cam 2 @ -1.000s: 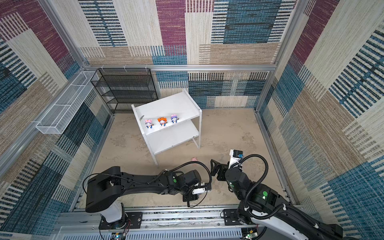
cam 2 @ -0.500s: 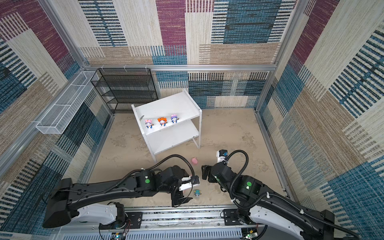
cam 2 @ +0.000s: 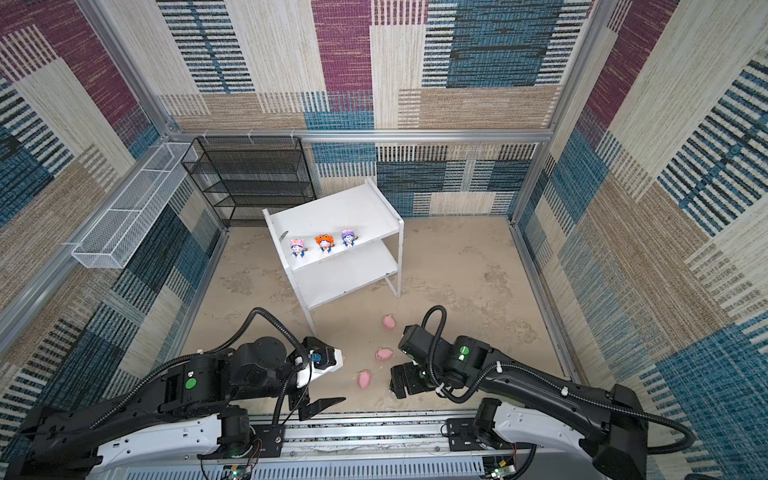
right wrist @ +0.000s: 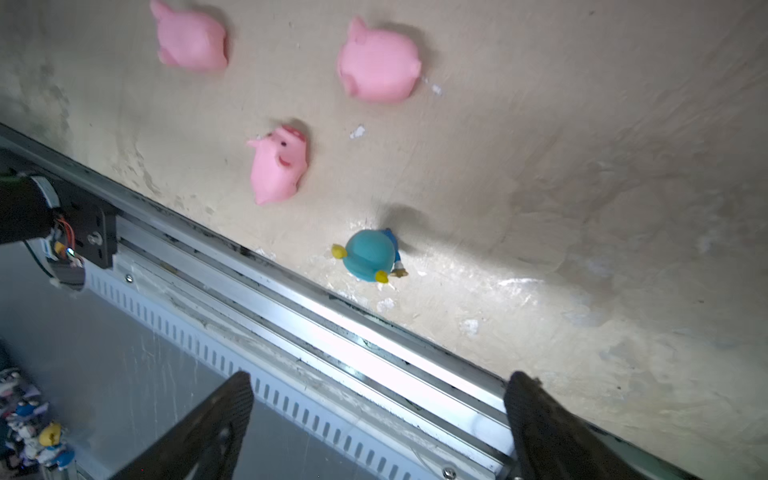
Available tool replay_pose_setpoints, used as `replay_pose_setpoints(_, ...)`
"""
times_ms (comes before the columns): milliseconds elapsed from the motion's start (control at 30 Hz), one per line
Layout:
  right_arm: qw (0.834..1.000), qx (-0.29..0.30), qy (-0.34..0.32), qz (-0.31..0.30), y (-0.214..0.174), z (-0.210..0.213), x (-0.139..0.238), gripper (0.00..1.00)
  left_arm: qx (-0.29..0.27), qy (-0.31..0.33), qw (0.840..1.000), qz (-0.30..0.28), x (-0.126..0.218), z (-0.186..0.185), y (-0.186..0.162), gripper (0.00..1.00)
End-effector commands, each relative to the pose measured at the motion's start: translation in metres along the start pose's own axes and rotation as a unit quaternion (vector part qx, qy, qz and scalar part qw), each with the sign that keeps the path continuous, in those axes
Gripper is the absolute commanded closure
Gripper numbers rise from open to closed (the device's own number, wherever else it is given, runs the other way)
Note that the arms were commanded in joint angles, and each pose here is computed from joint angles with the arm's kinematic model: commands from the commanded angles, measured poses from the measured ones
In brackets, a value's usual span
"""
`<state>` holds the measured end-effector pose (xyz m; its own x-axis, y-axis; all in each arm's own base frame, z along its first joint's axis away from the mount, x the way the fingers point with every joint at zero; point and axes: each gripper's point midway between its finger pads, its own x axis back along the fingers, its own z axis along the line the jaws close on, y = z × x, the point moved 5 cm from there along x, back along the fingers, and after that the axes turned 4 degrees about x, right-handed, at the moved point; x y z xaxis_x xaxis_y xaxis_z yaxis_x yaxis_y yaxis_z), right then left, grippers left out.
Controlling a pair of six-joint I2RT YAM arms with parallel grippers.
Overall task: Place and organize the plastic toys onto the shelf
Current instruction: 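Move the open right gripper over the teal figure while the left draws back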
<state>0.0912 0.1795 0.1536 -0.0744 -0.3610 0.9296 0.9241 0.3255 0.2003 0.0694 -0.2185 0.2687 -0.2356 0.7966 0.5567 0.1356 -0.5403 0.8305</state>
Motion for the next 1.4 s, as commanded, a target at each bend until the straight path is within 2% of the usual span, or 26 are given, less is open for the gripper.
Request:
replay_pose_setpoints(0, 0.999, 0.037, -0.015, 0.020, 0.003, 0.005, -0.001, 0.06, 0.012, -0.010, 1.000, 0.000, 0.004, -0.003, -0.001, 0.01)
replay_pose_setpoints(133, 0.993, 0.119, -0.019, 0.022, 0.014, 0.024, -0.015, 0.06, 0.021, -0.009, 1.000, -0.007, 0.009, -0.003, -0.002, 0.01)
replay_pose_setpoints(233, 0.978, 0.205, -0.032, 0.021, 0.022, 0.037, -0.024, 0.06, 0.025, -0.004, 1.000, -0.014, 0.014, -0.002, -0.003, 0.01)
replay_pose_setpoints(333, 0.966, 0.255, -0.030, 0.007, 0.031, 0.045, -0.029, 0.05, 0.027, 0.001, 0.999, -0.019, 0.018, -0.001, -0.003, 0.01)
replay_pose_setpoints(533, 0.965, 0.262, 0.017, 0.019, 0.024, 0.053, -0.042, 0.03, 0.024, -0.002, 0.999, -0.024, 0.022, -0.002, -0.002, 0.01)
replay_pose_setpoints(633, 0.971, 0.239, -0.001, 0.023, 0.019, 0.045, -0.044, 0.03, 0.017, -0.005, 1.000, -0.010, 0.023, -0.003, -0.004, 0.01)
replay_pose_setpoints(767, 0.977, 0.210, -0.023, -0.018, 0.028, 0.040, -0.038, 0.04, 0.015, -0.007, 1.000, -0.008, 0.025, -0.003, -0.007, 0.01)
replay_pose_setpoints(867, 0.981, 0.190, -0.049, -0.001, 0.025, 0.033, -0.045, 0.05, 0.017, -0.008, 1.000, -0.011, 0.026, -0.004, -0.007, 0.01)
replay_pose_setpoints(1033, 0.982, 0.180, -0.048, 0.019, 0.019, 0.028, -0.060, 0.06, 0.017, -0.009, 1.000, -0.010, 0.026, -0.004, -0.009, 0.01)
replay_pose_setpoints(1167, 0.984, 0.170, -0.047, 0.005, 0.018, 0.024, -0.063, 0.11, 0.019, -0.006, 1.000, -0.010, 0.026, -0.003, -0.010, 0.01)
replay_pose_setpoints(1300, 0.985, 0.169, -0.035, 0.002, 0.015, 0.025, -0.065, 0.21, 0.018, -0.005, 1.000, -0.009, 0.025, -0.003, -0.010, 0.01)
replay_pose_setpoints(1367, 0.985, 0.169, -0.029, 0.003, 0.015, 0.026, -0.066, 0.23, 0.018, -0.004, 1.000, -0.008, 0.025, -0.003, -0.010, 0.01)
